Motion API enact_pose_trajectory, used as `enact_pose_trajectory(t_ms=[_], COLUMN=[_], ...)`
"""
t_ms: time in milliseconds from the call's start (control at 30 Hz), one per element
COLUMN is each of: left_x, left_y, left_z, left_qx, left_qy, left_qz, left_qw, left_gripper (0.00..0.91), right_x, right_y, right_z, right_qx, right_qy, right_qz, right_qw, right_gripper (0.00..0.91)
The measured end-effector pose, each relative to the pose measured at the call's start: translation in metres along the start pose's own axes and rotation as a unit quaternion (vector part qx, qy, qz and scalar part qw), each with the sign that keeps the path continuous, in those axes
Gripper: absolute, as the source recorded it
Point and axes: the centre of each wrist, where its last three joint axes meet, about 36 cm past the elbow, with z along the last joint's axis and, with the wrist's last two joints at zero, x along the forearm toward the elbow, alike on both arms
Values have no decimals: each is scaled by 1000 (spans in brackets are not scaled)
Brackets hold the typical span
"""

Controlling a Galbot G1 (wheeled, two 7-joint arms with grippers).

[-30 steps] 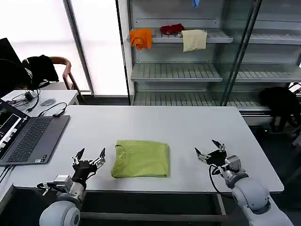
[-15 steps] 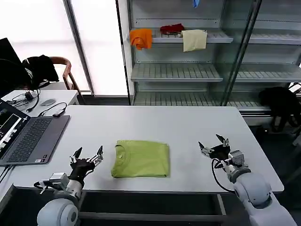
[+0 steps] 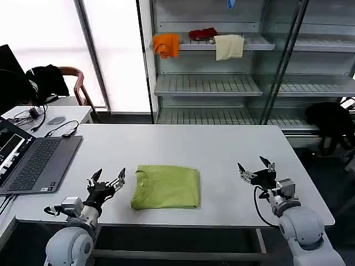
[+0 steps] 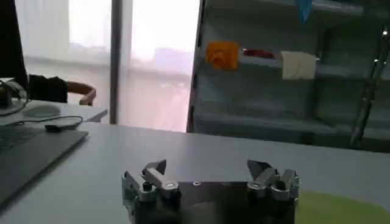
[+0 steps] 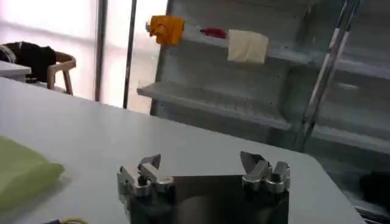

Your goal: Fold and organize the clothes.

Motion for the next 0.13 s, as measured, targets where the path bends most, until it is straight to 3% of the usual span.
enact_pose_trajectory(t_ms=[133], left_x=[-2], left_y=[-2], left_z=[1], left_qx=[-1], left_qy=[-1], left_qz=[4], left_qw=[1000], left_gripper=[907], right_x=[0], right_y=[1], right_z=[-1], right_qx=[-6], right_qy=[-4], right_qz=[-2], right_qw=[1000], right_gripper=[907])
